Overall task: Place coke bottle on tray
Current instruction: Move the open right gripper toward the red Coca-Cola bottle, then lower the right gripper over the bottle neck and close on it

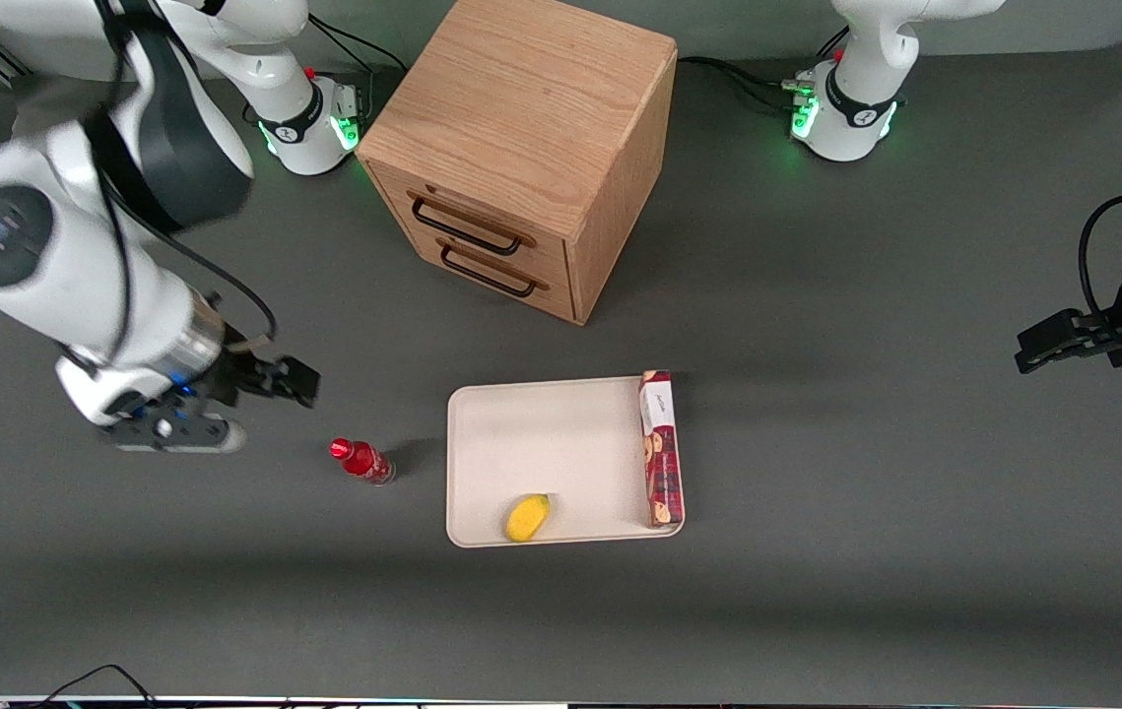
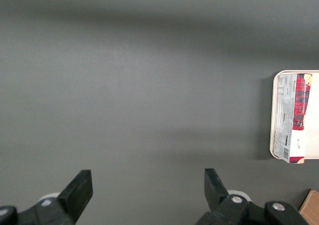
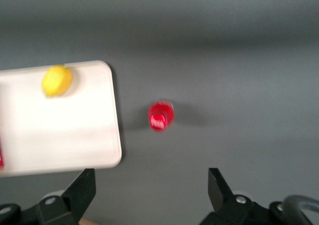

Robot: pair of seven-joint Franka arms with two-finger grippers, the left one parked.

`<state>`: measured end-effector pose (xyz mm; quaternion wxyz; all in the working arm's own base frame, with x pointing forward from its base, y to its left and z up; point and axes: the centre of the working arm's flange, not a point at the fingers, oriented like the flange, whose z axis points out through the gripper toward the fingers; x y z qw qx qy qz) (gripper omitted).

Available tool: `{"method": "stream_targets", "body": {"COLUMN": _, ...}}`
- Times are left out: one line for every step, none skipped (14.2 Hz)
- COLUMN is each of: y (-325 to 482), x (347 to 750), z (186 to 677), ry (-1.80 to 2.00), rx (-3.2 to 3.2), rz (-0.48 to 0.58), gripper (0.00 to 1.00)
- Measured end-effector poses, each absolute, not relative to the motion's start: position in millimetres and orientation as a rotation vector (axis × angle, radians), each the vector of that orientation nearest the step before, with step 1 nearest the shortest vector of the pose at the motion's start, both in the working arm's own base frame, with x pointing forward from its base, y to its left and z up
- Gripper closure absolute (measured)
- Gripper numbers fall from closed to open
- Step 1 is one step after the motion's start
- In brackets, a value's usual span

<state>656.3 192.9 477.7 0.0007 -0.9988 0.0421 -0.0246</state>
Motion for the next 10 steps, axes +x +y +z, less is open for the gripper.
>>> {"method": "stream_targets", "body": {"y": 195.9, "x": 664.6, "z": 452.0, "ry": 0.147, "rx": -3.145, "rz": -0.101, "gripper": 0.00}}
{"method": "stream_targets", "body": {"y": 197.8, "x": 670.8, "z": 426.6, "ry": 0.163, "rx": -3.148, "rz": -0.124, "gripper": 0.00}}
{"method": "stream_targets", "body": {"y": 199.9, "x": 674.4, "z": 402.5, "ry": 0.168, "rx": -3.146, "rz": -0.139, "gripper": 0.00}}
{"method": "stream_targets", "body": {"y": 201.7, "x": 675.7, "z": 380.8, "ry": 0.170, "rx": -3.144, "rz": -0.142, "gripper": 0.00}}
{"method": "stream_targets", "body": {"y": 202.6, "x": 675.8, "z": 362.0, "ry": 0.178, "rx": -3.142, "rz": -0.135, "gripper": 0.00}}
{"method": "stream_targets", "body": {"y": 202.2, "x": 675.5, "z": 348.1, "ry": 0.188, "rx": -3.142, "rz": -0.122, "gripper": 0.00}}
{"method": "stream_targets", "body": {"y": 200.8, "x": 674.5, "z": 338.2, "ry": 0.196, "rx": -3.145, "rz": -0.103, "gripper": 0.00}}
{"method": "stream_targets", "body": {"y": 198.7, "x": 672.9, "z": 331.5, "ry": 0.201, "rx": -3.150, "rz": -0.084, "gripper": 0.00}}
{"method": "stream_targets", "body": {"y": 196.8, "x": 670.8, "z": 326.8, "ry": 0.203, "rx": -3.154, "rz": -0.070, "gripper": 0.00}}
{"method": "stream_targets", "body": {"y": 195.9, "x": 669.3, "z": 323.6, "ry": 0.204, "rx": -3.157, "rz": -0.059, "gripper": 0.04}}
